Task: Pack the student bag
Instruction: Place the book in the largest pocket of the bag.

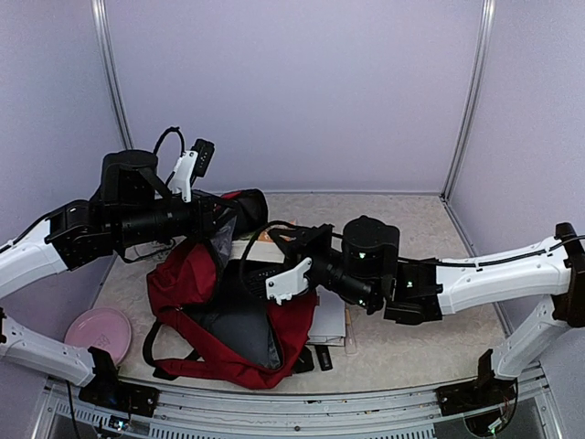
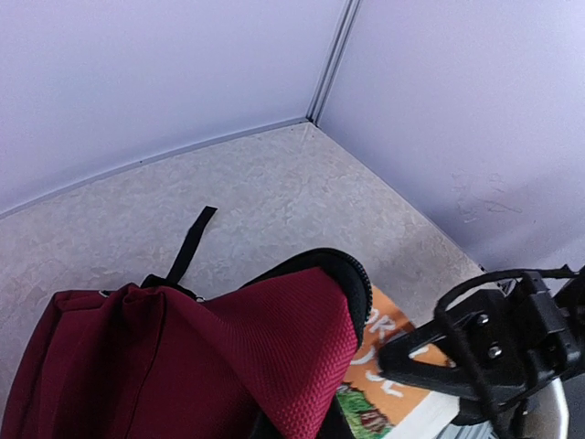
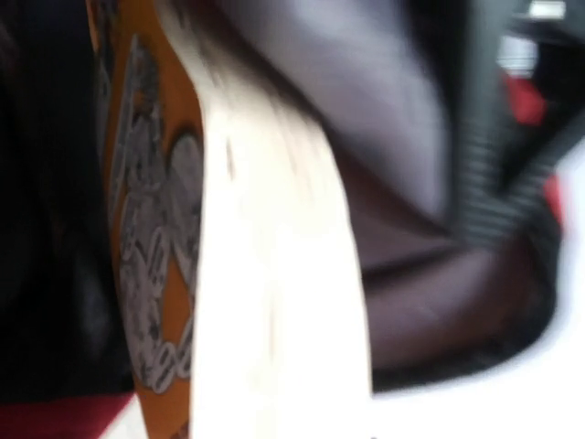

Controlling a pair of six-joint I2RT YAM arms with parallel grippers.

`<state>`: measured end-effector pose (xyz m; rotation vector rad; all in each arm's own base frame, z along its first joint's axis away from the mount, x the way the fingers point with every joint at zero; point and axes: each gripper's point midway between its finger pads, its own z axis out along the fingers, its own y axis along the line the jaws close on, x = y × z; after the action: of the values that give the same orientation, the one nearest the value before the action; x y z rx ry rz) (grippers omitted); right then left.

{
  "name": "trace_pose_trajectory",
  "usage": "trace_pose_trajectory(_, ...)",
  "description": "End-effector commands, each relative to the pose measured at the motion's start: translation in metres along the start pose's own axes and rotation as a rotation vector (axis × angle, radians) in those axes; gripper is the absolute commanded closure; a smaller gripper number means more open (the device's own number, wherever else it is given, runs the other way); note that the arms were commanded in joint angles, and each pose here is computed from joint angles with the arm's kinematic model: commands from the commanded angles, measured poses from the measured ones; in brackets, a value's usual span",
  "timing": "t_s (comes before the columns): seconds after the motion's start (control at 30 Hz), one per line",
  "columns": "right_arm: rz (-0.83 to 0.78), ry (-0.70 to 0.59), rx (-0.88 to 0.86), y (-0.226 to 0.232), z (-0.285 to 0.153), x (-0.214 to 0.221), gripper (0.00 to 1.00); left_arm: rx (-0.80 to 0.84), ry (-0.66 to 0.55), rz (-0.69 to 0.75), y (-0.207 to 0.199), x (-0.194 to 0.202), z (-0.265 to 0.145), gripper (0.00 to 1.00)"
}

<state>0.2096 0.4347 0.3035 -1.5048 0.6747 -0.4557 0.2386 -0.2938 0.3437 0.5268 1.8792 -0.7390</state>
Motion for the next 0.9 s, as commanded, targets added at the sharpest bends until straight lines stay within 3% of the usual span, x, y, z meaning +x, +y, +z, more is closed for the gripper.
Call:
trace_pose_trajectory(0.0,-0.005,0.031,0.060,0.003,0.024,0.010,1.00,0.114,-0.091,-0.020,-0.022,-0.027,-0.005,1.00)
trace_pose_trajectory(0.13,-0.030,0.085,0.023,0.030,0.045,0.028,1.00,0.155,-0.084,-0.029,-0.029,-0.024,-0.003,1.00)
trace_pose_trajectory(0.43,0.019,0.121,-0.013,0.071,0.098,0.020,1.00,0.219,-0.079,-0.029,-0.040,-0.018,0.014,1.00)
trace_pose_trajectory(0.5,0.052,0.117,-0.045,0.085,0.102,0.014,0.88,0.202,-0.077,-0.023,-0.036,-0.016,0.016,1.00)
trace_pose_trajectory(0.53,0.073,0.123,-0.076,0.092,0.102,0.010,0.73,0.183,-0.073,-0.021,-0.032,-0.014,0.017,1.00)
trace_pose_trajectory(0.57,0.101,0.129,-0.099,0.094,0.102,0.006,0.47,0.157,-0.067,-0.018,-0.026,-0.011,0.017,1.00)
trace_pose_trajectory(0.6,0.139,0.134,-0.095,0.090,0.099,0.001,0.11,0.133,-0.061,-0.018,-0.020,-0.008,0.018,1.00)
trace_pose_trajectory(0.63,0.166,0.136,-0.095,0.086,0.095,-0.004,0.01,0.113,-0.054,-0.023,-0.014,-0.005,0.018,1.00)
trace_pose_trajectory(0.87,0.433,0.042,-0.254,0.061,0.038,-0.034,0.00,-0.010,-0.047,-0.070,0.026,0.014,0.012,1.00)
